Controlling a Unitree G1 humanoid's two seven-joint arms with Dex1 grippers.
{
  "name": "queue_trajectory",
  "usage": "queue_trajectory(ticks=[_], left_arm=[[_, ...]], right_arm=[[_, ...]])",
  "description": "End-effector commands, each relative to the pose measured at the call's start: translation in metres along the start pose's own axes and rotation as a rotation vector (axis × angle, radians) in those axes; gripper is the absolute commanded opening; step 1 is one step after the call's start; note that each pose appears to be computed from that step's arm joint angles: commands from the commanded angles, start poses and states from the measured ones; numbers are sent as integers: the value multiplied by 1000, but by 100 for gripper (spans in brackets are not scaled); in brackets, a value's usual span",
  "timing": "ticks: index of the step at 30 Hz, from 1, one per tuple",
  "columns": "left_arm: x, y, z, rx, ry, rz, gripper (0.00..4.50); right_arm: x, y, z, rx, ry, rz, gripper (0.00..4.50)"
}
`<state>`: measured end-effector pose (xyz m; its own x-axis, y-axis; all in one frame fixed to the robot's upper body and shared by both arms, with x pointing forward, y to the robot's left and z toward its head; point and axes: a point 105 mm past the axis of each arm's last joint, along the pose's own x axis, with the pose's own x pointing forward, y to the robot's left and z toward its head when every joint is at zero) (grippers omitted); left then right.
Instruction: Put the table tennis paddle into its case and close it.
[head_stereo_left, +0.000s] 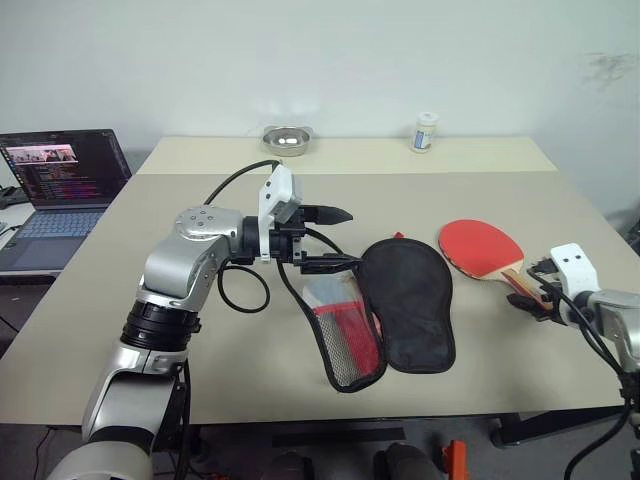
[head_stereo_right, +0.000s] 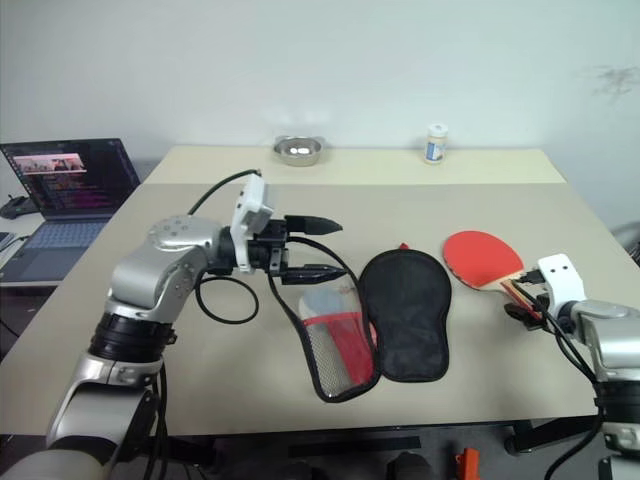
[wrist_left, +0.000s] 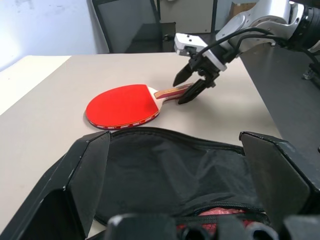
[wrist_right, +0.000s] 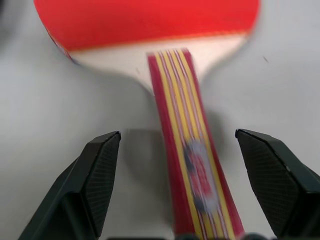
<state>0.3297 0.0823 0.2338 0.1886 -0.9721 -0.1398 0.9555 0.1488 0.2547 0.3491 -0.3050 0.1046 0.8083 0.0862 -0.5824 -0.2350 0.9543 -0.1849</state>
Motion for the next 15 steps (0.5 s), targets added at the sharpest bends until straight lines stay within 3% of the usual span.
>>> queue_trajectory(ticks=[1,4,7,15], left_arm=[[-4,2,13,57,-19,18,450],[-5,3,12,55,-19,23,450],[-7,4,11,53,-16,28,450],[-9,7,11,53,-13,43,450]], right_arm=[[9,-3,10,-48,-26,-13,401],[18,-4,8,-60,-18,-18,401],[23,-6,9,-43,-19,-34,347],[25,-9,8,30,-28,-94,110]])
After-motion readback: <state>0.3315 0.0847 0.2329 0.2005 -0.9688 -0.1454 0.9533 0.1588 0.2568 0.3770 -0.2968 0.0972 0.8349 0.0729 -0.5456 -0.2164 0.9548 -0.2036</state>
